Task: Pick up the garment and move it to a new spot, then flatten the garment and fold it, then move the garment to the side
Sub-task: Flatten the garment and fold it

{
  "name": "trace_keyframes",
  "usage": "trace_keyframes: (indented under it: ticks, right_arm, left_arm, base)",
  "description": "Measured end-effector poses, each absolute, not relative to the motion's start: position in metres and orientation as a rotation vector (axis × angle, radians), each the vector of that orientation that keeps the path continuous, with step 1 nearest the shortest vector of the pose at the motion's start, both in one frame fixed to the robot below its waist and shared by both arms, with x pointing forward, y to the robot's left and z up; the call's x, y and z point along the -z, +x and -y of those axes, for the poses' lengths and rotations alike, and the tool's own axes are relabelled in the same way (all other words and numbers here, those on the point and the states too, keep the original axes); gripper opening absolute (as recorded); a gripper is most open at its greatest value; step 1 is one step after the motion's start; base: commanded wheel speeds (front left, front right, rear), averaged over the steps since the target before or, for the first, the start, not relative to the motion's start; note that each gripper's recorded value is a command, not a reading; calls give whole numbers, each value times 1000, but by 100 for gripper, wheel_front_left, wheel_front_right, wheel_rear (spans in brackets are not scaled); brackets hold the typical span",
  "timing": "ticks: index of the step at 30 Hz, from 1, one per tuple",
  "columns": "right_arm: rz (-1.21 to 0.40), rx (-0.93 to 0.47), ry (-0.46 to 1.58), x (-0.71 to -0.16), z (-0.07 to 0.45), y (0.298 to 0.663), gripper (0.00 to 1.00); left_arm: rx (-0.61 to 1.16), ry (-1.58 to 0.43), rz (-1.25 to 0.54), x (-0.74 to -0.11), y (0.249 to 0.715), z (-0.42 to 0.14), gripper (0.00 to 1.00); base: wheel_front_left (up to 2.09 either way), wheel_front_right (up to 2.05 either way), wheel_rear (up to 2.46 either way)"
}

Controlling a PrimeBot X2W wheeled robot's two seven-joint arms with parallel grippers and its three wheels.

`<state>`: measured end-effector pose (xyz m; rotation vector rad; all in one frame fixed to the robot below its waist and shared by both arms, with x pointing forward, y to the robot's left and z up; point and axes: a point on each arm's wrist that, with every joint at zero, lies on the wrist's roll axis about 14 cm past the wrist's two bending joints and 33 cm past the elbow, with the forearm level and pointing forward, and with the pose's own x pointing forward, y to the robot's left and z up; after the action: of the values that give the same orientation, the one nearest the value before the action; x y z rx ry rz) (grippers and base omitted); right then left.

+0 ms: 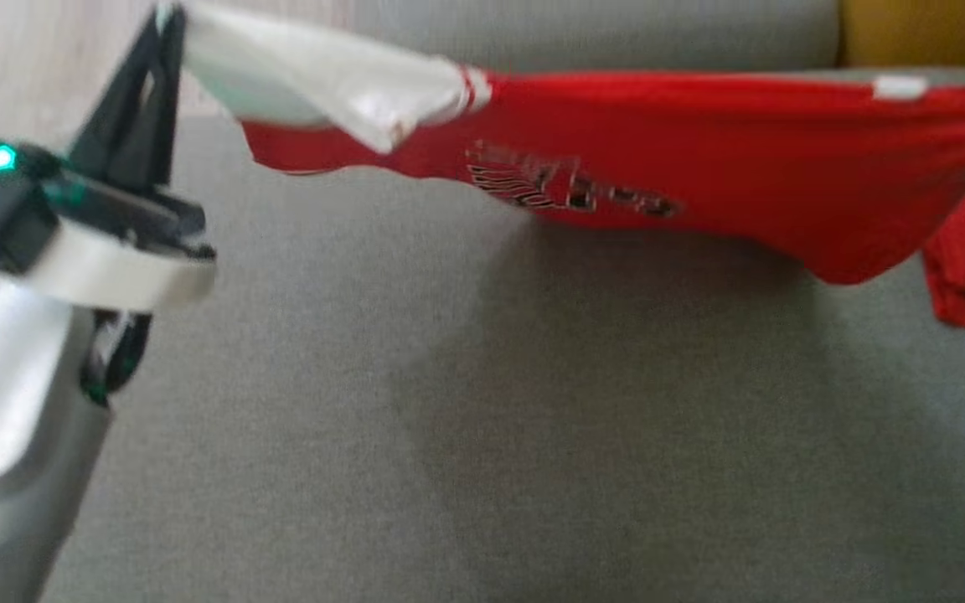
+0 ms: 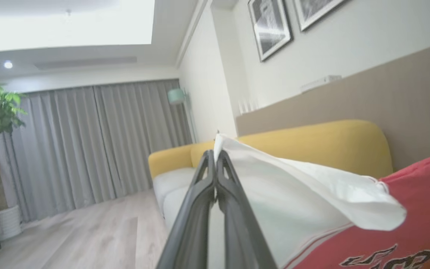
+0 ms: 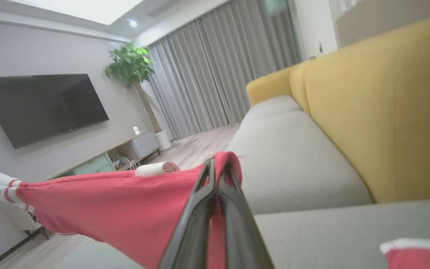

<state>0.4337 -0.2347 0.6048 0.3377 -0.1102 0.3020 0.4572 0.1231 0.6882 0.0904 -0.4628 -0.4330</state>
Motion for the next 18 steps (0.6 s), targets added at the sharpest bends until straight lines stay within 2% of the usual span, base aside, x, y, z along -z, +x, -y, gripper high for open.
trace_keyframes:
  ticks: [2, 11, 13, 14, 15, 16, 18]
  right_arm:
    - [142, -308, 329, -619, 238, 429, 0]
    - [456, -351, 308, -744, 259, 388, 0]
    - [477, -350, 305, -755, 263, 386, 2]
    - [476, -348, 304, -758, 264, 387, 7]
    - [475, -349, 306, -759, 264, 388, 6]
    - [473, -353, 306, -760, 263, 390, 0]
    - [469, -359, 314, -762, 262, 396, 0]
  left_arm:
    - [439, 84, 493, -702, 453, -123, 0]
    - [507, 79, 746, -824, 409, -107, 0]
    - [512, 83, 771, -840, 407, -106, 0]
    - [513, 81, 776, -846, 407, -106, 0]
    - [511, 80, 777, -850, 408, -106, 0]
    - [513, 79, 772, -851, 410, -106, 0]
    - [504, 80, 743, -849, 420, -107, 0]
  base:
    - [0, 0, 0]
    - [0, 0, 0]
    - [0, 0, 0]
    - [0, 0, 0]
    - [0, 0, 0]
    - [0, 0, 0]
    - [0, 0, 0]
